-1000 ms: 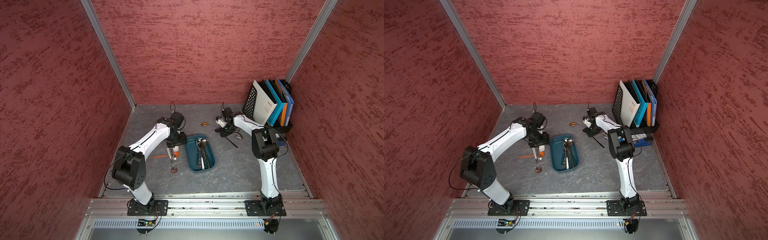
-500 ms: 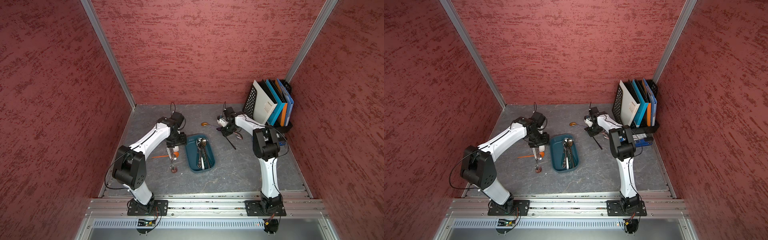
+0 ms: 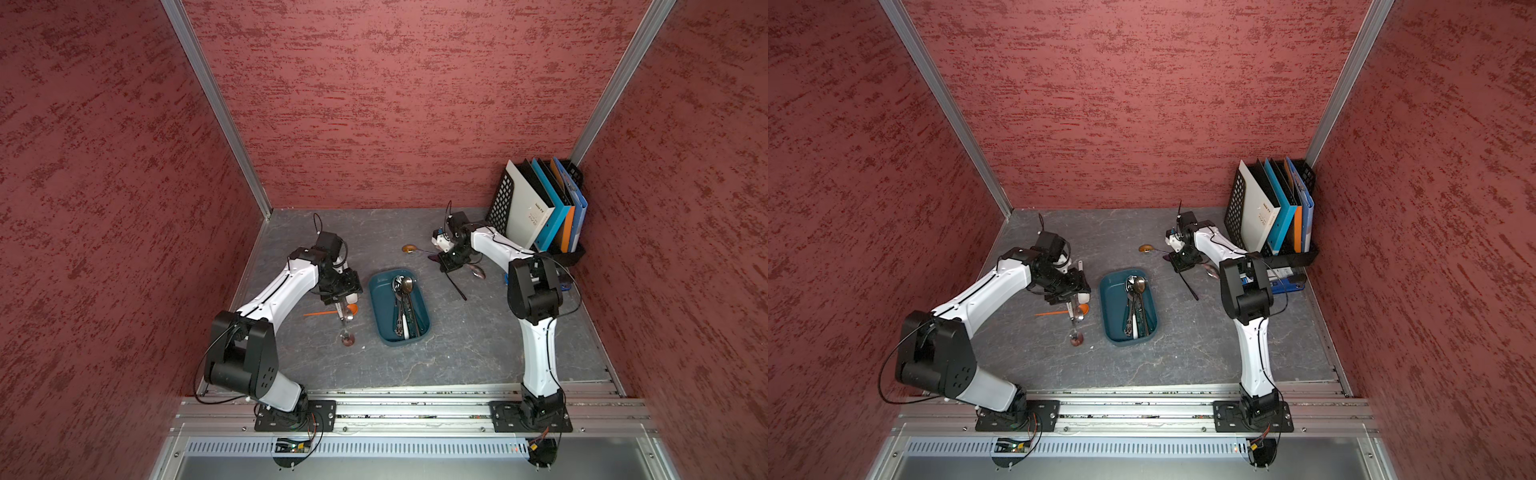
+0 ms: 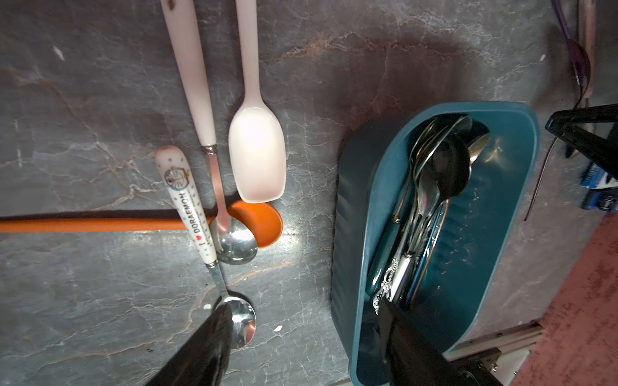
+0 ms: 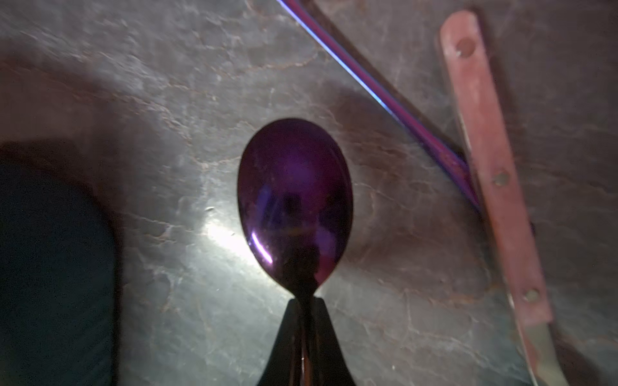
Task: Put the spoon into the storage box
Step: Pick up the spoon from the center of the board, then place the spoon in the storage box.
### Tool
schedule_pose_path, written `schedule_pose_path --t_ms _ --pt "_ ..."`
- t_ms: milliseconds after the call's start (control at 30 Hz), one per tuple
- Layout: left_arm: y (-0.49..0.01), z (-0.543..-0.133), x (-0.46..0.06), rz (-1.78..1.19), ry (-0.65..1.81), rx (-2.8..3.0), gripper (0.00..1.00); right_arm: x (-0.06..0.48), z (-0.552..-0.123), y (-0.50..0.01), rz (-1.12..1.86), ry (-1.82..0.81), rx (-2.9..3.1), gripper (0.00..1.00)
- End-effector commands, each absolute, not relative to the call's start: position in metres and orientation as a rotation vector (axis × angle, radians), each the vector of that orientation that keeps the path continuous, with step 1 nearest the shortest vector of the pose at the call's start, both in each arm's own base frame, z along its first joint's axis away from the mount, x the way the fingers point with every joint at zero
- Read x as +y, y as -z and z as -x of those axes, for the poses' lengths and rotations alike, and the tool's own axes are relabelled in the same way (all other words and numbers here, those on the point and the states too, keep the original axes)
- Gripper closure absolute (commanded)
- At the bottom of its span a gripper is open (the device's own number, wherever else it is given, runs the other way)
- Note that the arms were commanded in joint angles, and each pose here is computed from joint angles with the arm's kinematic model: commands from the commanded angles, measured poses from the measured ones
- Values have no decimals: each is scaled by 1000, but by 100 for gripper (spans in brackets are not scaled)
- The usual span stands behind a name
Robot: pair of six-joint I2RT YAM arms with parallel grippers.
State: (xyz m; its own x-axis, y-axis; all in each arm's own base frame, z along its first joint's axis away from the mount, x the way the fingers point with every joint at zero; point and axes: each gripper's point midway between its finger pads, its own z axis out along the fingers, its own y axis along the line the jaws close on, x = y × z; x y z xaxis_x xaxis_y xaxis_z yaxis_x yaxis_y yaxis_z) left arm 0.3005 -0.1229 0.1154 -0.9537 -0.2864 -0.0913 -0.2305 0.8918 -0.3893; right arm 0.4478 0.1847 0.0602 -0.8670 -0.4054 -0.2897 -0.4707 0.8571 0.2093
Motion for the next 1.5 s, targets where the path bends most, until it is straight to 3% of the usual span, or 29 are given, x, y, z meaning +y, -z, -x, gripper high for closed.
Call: schedule_pose_path --t_ms 0,367,633,1467 --pt "-124 -306 -129 393 687 2847 28 204 -442 -132 608 -502 2690 100" --pt "-128 -299 -134 374 817 2798 28 271 -378 -166 542 -480 2706 99" --pt "-134 -293 -123 329 791 2762 27 286 -357 -134 397 -401 2774 100" --pt "-120 -281 -115 299 760 2804 27 306 -357 -75 347 -283 2878 100"
